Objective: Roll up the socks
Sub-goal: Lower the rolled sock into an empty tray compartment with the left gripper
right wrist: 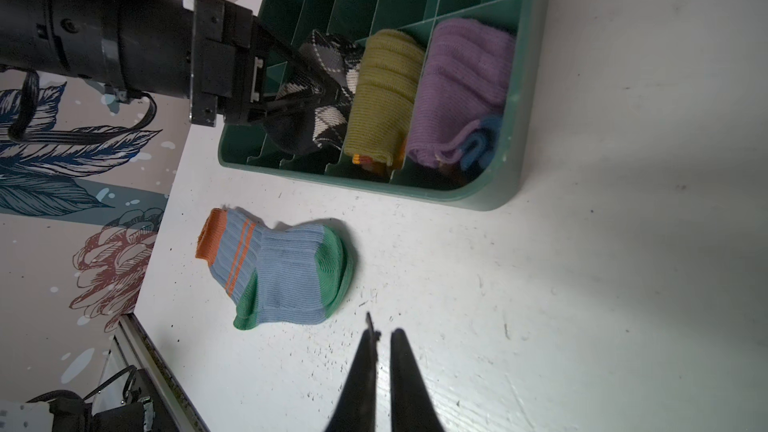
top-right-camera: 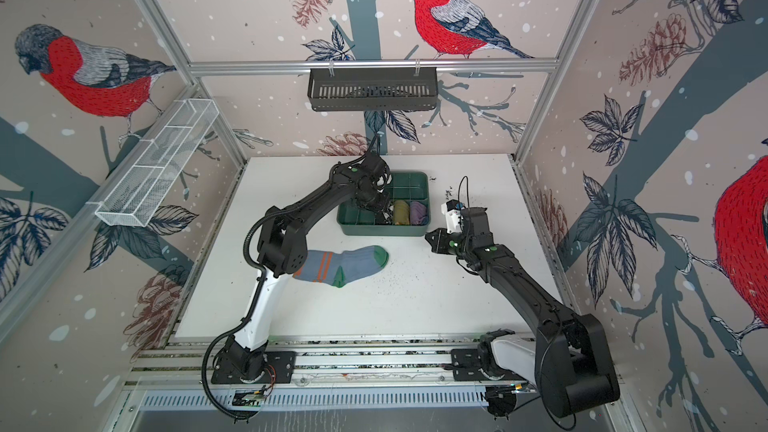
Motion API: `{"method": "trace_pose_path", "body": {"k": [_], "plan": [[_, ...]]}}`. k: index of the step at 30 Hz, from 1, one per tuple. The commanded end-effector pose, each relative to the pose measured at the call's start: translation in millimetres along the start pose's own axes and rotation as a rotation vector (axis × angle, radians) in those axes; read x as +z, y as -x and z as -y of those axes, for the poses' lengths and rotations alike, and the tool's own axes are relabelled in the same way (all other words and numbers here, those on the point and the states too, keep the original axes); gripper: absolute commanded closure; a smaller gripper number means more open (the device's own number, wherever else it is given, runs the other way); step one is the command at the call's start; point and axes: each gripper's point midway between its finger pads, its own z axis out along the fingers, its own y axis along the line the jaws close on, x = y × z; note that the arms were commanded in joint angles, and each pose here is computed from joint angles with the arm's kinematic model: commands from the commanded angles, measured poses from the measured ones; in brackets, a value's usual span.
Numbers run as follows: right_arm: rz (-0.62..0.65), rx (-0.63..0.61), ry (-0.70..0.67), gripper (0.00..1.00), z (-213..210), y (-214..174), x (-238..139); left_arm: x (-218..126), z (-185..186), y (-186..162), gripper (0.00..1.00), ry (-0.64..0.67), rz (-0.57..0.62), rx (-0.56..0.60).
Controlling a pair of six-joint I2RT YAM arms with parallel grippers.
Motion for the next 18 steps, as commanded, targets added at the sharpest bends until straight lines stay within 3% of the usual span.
{"method": "trace_pose_path", "body": {"k": [1, 11, 18], "plan": [[0.021, -0.009, 0.023, 0.89, -4, 5, 1, 2, -8, -8, 1.0, 0.103, -0.041, 0.011], [0.025, -0.01, 0.031, 0.89, -4, 6, 1, 17, -2, -9, 1.0, 0.144, -0.04, 0.009], [0.022, -0.005, 0.031, 0.89, -2, 4, 2, 24, 1, -4, 0.84, 0.155, -0.014, 0.007]]}}
